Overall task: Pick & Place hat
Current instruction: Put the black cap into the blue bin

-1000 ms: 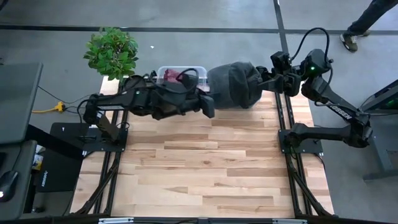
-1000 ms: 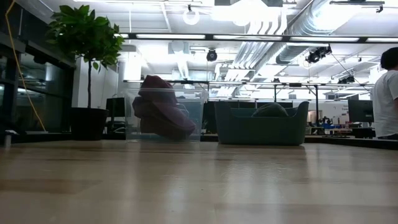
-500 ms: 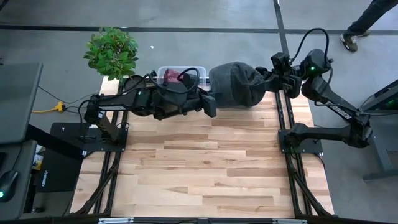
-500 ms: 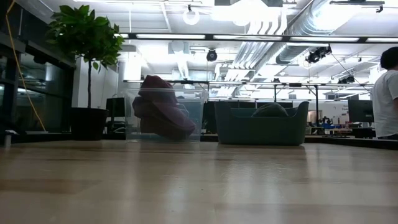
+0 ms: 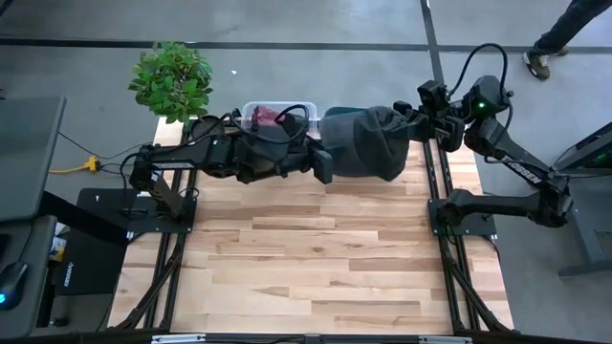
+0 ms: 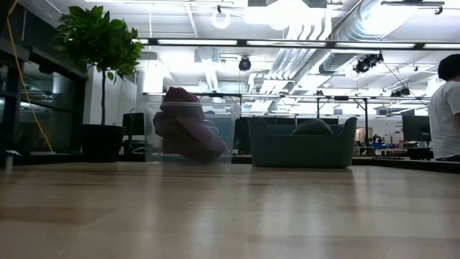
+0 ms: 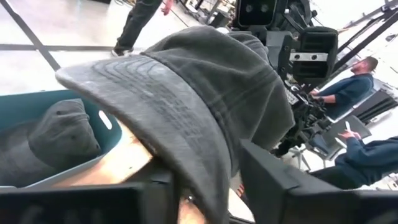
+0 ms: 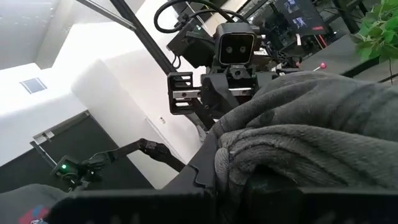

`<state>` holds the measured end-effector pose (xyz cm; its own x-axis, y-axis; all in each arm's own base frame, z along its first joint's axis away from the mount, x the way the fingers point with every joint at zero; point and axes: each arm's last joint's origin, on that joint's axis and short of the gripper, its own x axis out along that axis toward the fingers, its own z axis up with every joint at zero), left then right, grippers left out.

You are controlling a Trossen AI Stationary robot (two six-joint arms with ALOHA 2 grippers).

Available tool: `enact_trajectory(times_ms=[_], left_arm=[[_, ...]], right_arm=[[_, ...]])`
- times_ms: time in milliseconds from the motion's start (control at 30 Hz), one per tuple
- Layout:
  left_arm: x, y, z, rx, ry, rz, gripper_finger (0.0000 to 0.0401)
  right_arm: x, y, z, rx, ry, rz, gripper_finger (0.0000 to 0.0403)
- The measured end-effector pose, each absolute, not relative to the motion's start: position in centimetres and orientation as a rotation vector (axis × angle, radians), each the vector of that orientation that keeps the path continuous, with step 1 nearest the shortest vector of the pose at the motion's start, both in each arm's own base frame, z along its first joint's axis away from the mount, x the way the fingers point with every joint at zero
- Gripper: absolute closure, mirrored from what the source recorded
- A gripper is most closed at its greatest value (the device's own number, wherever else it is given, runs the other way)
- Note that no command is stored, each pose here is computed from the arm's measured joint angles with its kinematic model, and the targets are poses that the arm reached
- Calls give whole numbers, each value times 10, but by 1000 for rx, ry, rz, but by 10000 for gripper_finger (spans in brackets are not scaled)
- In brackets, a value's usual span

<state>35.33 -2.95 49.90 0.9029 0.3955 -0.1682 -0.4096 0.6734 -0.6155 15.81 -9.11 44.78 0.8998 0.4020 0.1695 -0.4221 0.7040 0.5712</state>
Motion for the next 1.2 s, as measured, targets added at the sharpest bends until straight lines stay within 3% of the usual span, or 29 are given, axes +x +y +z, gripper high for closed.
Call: enact_trajectory(times_ms=[267, 467, 1200], left_arm=[[353, -29, 499, -687, 17, 462, 143], [351, -29, 495, -660, 68, 482, 77], [331, -24, 473, -531, 239, 774, 61]], right_arm=[[158, -91, 447, 646, -28, 450, 393], [159, -92, 446, 653, -23, 443, 393], [149, -108, 443, 668, -27, 350, 393]])
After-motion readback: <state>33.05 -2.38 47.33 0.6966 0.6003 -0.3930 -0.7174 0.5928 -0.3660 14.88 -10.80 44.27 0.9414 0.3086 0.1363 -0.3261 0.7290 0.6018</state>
